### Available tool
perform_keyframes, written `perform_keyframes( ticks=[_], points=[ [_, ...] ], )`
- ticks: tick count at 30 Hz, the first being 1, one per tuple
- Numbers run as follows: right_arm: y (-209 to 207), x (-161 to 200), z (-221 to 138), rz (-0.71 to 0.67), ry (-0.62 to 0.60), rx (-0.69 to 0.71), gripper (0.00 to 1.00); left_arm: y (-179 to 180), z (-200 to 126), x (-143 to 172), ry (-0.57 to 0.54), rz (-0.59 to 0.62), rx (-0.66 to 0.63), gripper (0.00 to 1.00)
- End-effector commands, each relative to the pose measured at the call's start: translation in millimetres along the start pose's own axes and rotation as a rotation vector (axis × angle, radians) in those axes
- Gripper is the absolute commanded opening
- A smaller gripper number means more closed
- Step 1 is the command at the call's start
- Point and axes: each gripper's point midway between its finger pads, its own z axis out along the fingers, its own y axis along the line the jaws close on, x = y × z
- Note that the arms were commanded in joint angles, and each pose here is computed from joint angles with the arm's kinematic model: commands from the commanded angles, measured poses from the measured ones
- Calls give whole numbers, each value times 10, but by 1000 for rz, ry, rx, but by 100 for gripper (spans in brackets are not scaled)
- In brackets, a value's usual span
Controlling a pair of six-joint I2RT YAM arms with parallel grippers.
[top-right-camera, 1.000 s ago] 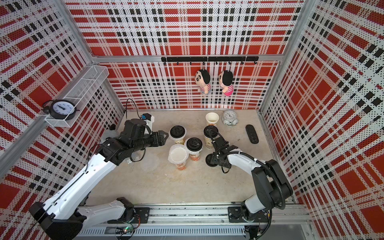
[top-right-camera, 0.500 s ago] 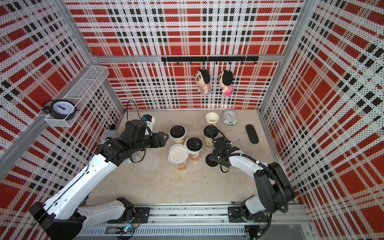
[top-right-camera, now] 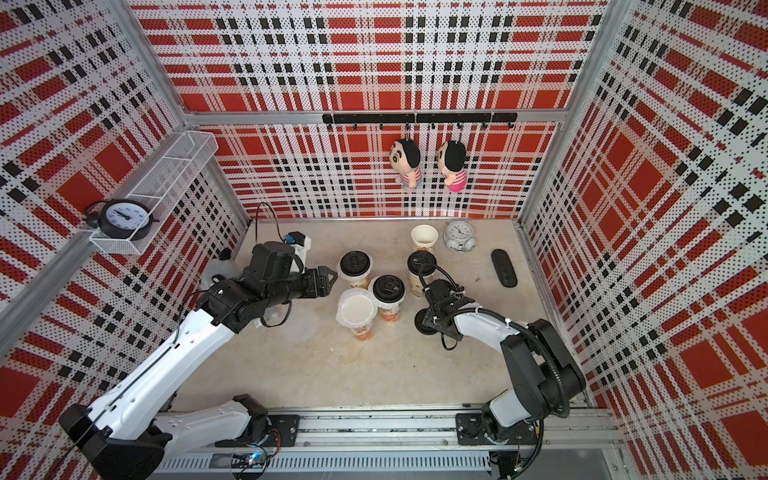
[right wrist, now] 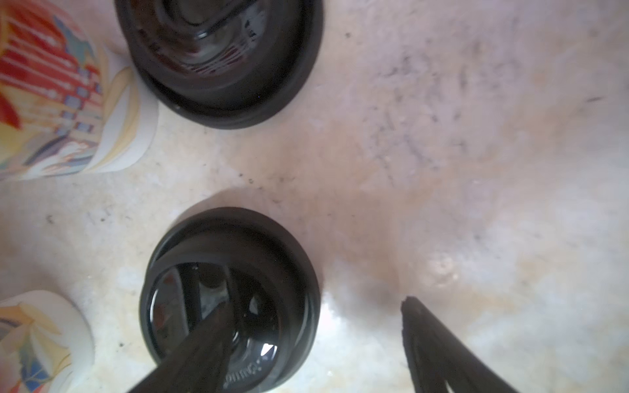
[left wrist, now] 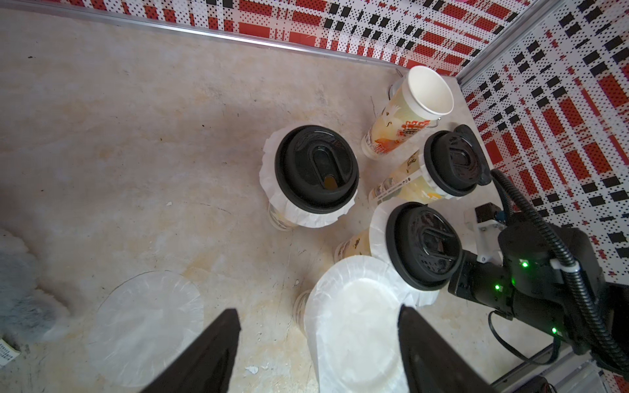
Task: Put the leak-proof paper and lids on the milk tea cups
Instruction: Move the cup lid to the center of the board.
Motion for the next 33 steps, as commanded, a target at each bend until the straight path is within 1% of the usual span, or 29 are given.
perform_keyframes(
  ticks=[1, 6, 9, 12, 14, 18, 20, 25, 33],
  points=[
    [-349, 48, -96, -1, -18, 130, 80, -6, -40, -37, -23, 3, 15, 77],
    [-529, 33, -230, 7, -33, 182, 81, -15, -41, -24, -19, 2, 22, 76],
    [-533, -9, -298, 7, -47, 167, 82, -14, -63, -26, -25, 2, 24, 76],
    [-416, -74, -373, -9, -54, 109, 82, -7, -87, -40, -31, 1, 22, 76],
    [-271, -96, -417, -27, -44, 41, 82, -9, -101, -56, -36, 2, 21, 77],
    [5, -48, -424, -51, 9, -77, 82, -4, -99, -79, -40, 3, 16, 77],
    [110, -11, -397, -66, 36, -102, 83, -1, -83, -76, -36, 4, 14, 77],
    [199, 61, -296, -100, 78, -73, 85, 0, -53, -63, -26, 7, 14, 77],
    [127, 101, -196, -108, 92, -18, 87, 24, -19, -44, -17, 9, 8, 77]
  ],
)
